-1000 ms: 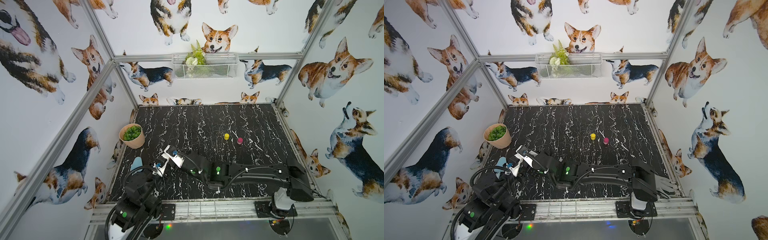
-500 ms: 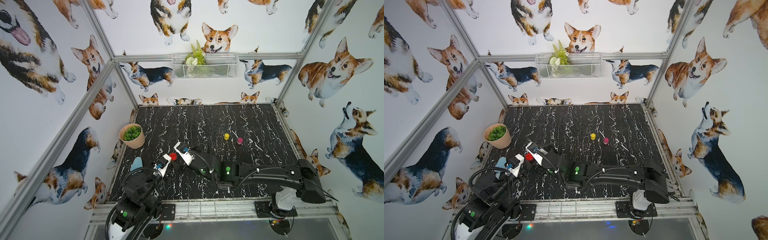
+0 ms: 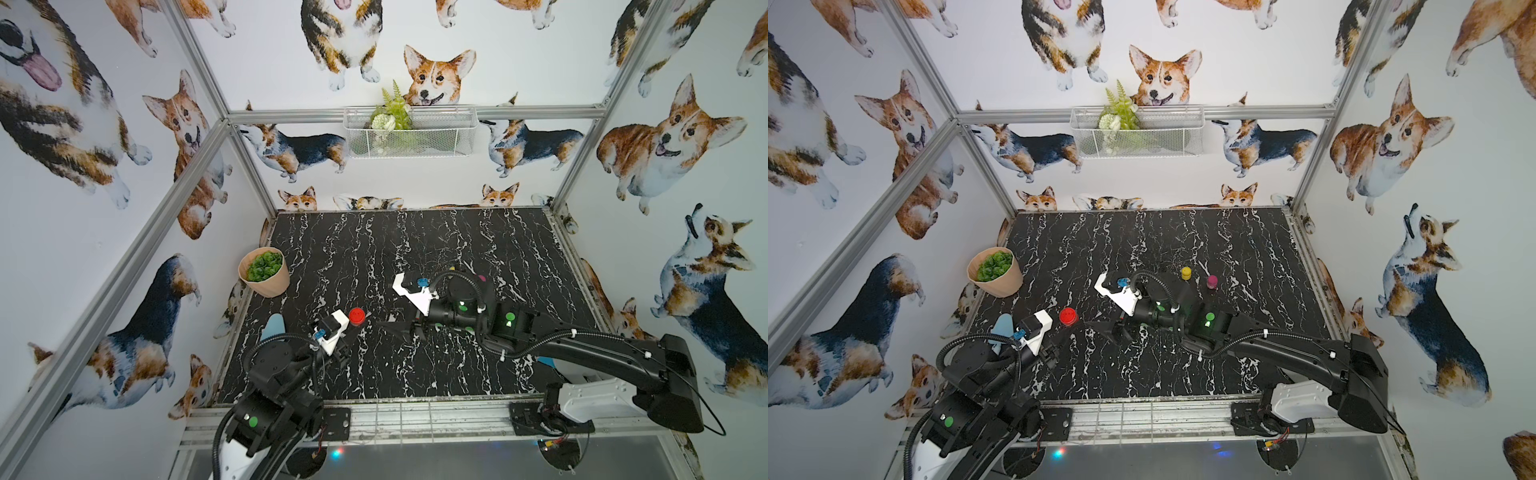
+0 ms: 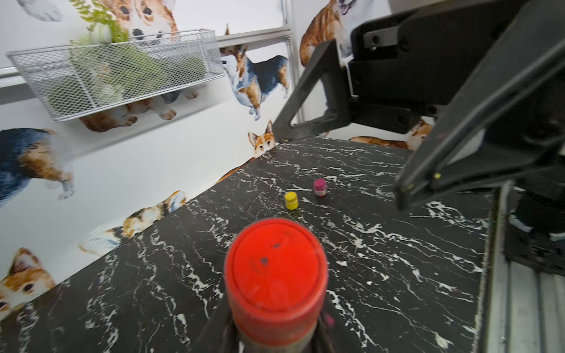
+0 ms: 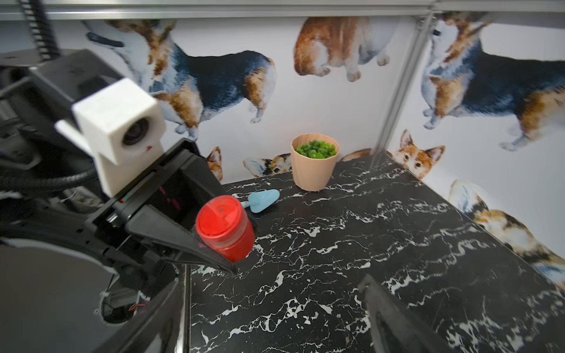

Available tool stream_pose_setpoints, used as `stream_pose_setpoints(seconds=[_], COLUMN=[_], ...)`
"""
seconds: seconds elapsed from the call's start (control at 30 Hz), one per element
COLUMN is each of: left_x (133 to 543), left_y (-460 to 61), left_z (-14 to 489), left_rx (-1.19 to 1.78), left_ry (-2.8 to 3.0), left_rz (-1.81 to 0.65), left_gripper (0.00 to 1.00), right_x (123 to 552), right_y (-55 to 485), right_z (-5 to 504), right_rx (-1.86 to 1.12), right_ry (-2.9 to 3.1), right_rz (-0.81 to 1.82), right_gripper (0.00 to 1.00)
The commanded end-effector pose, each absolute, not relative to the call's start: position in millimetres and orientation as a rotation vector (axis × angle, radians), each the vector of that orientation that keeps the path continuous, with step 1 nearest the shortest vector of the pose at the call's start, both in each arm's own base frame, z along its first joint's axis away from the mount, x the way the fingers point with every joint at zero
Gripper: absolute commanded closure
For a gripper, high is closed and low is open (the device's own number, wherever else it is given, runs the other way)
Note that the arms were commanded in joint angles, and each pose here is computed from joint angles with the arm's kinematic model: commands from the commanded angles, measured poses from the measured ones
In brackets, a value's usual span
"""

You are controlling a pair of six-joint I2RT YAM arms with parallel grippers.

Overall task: Close the paint jar lid
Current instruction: Screw the lid onto the paint jar.

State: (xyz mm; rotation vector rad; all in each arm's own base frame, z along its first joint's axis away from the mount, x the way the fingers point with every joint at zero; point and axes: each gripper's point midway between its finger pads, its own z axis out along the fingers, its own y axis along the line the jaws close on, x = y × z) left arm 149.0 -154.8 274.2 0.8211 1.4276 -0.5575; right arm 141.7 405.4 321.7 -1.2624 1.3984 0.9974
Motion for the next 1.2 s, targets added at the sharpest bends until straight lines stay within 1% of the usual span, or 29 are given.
stream_pose_setpoints(seconds=[0.0,0.07,0.13,0.23,0.27,0.37,0.5,0.7,1.07,1.1,1.17], left_x=[127.1,124.0,123.2,123.1,123.8,124.8,125.3,126.3,126.7,126.6,127.0], left_y=[-172.2,-175.0,-175.7,-175.6,-175.2,-173.6,-173.1,-172.1,-172.1,-172.2,-172.0], left_z=[289.7,290.0,290.0,289.9,290.0,289.8,290.0,289.8,289.3,289.3,289.4], left_rx=[0.905,0.919,0.921,0.919,0.916,0.91,0.907,0.902,0.902,0.903,0.901], left_ry=[1.327,1.321,1.319,1.319,1.32,1.321,1.321,1.324,1.326,1.326,1.326], left_rz=[-0.71,-0.738,-0.746,-0.748,-0.744,-0.729,-0.724,-0.715,-0.713,-0.714,-0.712], left_gripper=[0.73,0.73,0.73,0.73,0.73,0.73,0.73,0.73,0.72,0.72,0.72], right_x=[99.2,91.9,87.6,89.0,89.8,88.9,96.8,96.7,100.3,101.2,102.1], right_y=[397.5,395.9,398.3,406.6,409.7,417.5,428.2,436.9,444.6,444.7,445.2], right_z=[341.5,348.0,345.0,338.5,338.4,337.7,329.9,327.0,326.5,326.4,325.9], right_rx=[-1.533,-1.602,-1.672,-1.696,-1.69,-1.69,-1.662,-1.661,-1.649,-1.646,-1.645], right_ry=[1.126,1.075,1.064,1.061,1.059,1.064,1.09,1.092,1.089,1.09,1.093], right_rz=[1.247,1.337,1.357,1.389,1.407,1.438,1.357,1.33,1.331,1.326,1.318], right_gripper=[0.08,0.1,0.13,0.25,0.28,0.28,0.28,0.3,0.36,0.4,0.44])
